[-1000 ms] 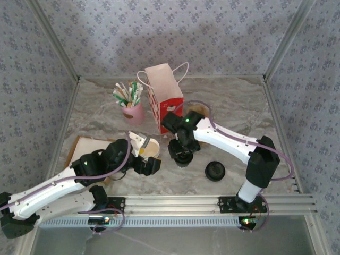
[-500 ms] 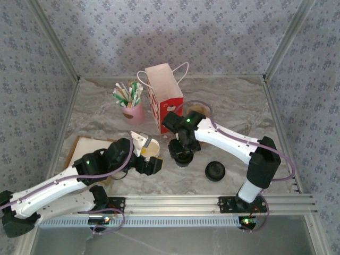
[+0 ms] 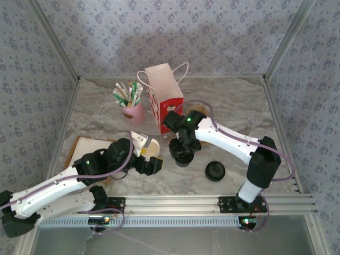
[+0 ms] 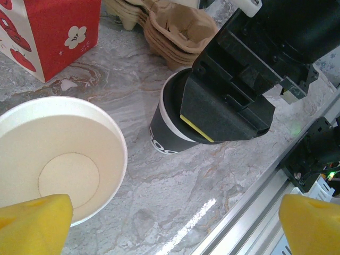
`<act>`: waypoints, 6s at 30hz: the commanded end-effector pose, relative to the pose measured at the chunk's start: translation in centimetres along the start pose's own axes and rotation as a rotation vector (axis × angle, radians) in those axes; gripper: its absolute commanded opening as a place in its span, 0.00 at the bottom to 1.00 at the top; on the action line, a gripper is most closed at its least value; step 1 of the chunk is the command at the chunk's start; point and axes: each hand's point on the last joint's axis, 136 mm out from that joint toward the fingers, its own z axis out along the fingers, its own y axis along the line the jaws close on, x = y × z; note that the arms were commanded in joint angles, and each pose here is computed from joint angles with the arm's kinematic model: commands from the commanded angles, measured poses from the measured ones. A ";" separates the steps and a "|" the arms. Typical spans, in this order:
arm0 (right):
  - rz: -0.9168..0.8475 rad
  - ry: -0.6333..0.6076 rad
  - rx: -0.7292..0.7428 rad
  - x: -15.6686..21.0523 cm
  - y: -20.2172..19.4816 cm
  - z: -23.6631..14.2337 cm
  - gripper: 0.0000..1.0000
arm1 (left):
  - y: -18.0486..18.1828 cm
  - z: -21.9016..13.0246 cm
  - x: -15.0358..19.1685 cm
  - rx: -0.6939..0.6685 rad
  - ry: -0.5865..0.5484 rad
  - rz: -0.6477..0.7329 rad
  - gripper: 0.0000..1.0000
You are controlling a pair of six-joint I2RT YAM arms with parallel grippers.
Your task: Pack the takeout coffee
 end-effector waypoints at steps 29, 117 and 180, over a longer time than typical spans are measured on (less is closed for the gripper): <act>-0.006 0.025 0.007 0.3 -0.5 0.1 0.72 | -0.7 -0.1 -1.0 0.024 -0.023 0.008 0.99; -0.010 0.252 0.079 3.7 -2.3 9.8 0.72 | -1.0 0.6 -1.0 0.033 -0.006 0.008 1.00; -0.374 -0.155 -0.060 1.4 0.0 -0.5 1.00 | 0.7 2.3 -4.2 0.110 0.012 -0.356 0.38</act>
